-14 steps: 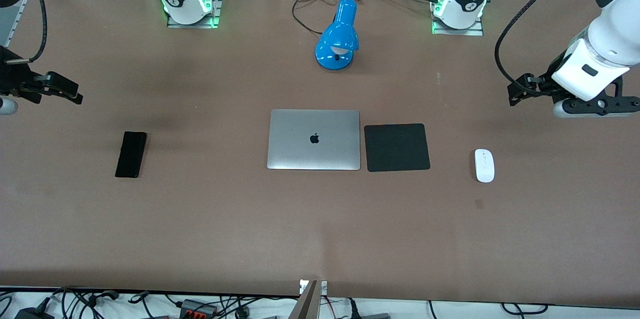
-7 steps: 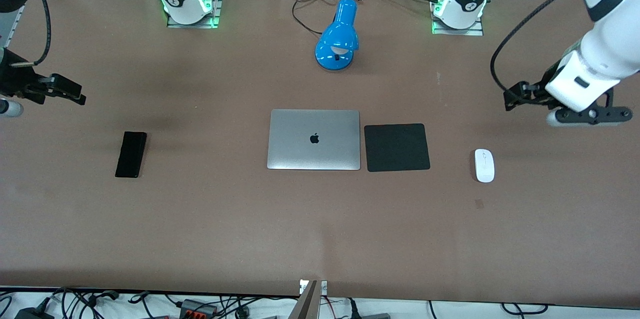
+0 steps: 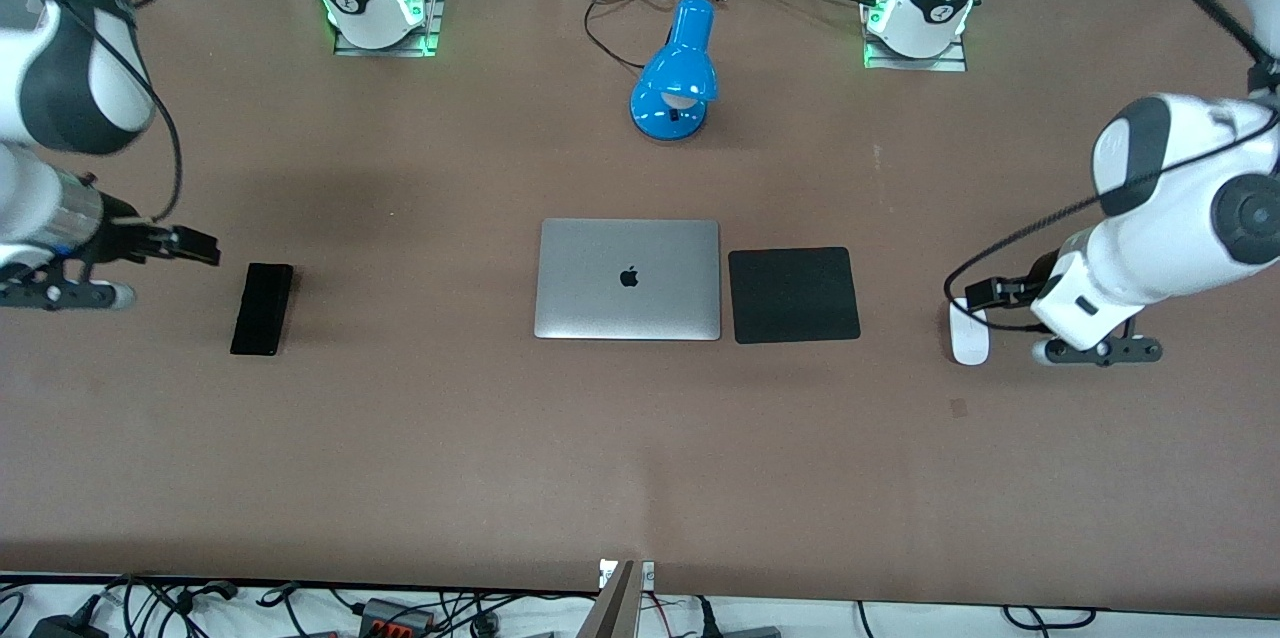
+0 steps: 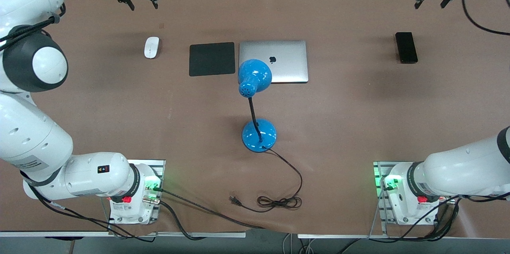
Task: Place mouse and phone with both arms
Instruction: 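Lower the right gripper onto the black phone while the left gripper reaches the mouse, then close the right gripper on the phone while the left gripper grips the mouse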
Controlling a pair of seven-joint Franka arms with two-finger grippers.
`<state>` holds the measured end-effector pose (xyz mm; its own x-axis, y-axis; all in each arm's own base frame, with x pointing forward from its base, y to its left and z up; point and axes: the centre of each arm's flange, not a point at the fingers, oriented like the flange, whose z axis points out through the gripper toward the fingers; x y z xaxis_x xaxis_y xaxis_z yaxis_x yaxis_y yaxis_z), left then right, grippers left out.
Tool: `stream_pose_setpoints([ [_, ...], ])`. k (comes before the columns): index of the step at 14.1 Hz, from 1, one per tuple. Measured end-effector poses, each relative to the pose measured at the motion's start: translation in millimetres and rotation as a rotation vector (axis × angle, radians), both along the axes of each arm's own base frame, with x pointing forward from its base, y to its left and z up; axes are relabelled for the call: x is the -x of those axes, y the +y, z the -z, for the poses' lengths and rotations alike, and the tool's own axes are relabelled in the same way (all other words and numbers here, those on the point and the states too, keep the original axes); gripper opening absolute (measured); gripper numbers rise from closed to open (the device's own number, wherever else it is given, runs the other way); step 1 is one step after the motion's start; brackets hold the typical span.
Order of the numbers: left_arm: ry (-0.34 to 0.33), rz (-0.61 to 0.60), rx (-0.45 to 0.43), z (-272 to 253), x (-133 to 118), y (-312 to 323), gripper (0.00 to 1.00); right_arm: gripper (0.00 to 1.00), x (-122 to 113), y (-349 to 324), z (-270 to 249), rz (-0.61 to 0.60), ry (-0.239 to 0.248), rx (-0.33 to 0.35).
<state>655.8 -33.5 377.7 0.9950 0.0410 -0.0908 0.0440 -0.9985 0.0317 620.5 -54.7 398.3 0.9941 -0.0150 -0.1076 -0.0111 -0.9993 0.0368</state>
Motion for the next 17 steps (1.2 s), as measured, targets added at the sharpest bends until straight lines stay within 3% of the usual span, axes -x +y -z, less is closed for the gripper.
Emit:
stream_pose_setpoints([
  [4,-0.007,0.053,-0.029,72,1,14,1.00,1.00,-6,-23,113,0.029,0.062,-0.002],
  [7,0.003,0.096,-0.070,114,11,23,1.00,1.00,-5,-35,170,0.041,0.090,-0.005],
  [13,-0.024,0.127,-0.037,177,33,45,1.00,1.00,-3,-47,217,0.054,0.089,-0.005],
  [17,-0.016,0.138,-0.030,191,38,44,1.00,1.00,-4,-47,225,0.046,0.076,-0.001],
])
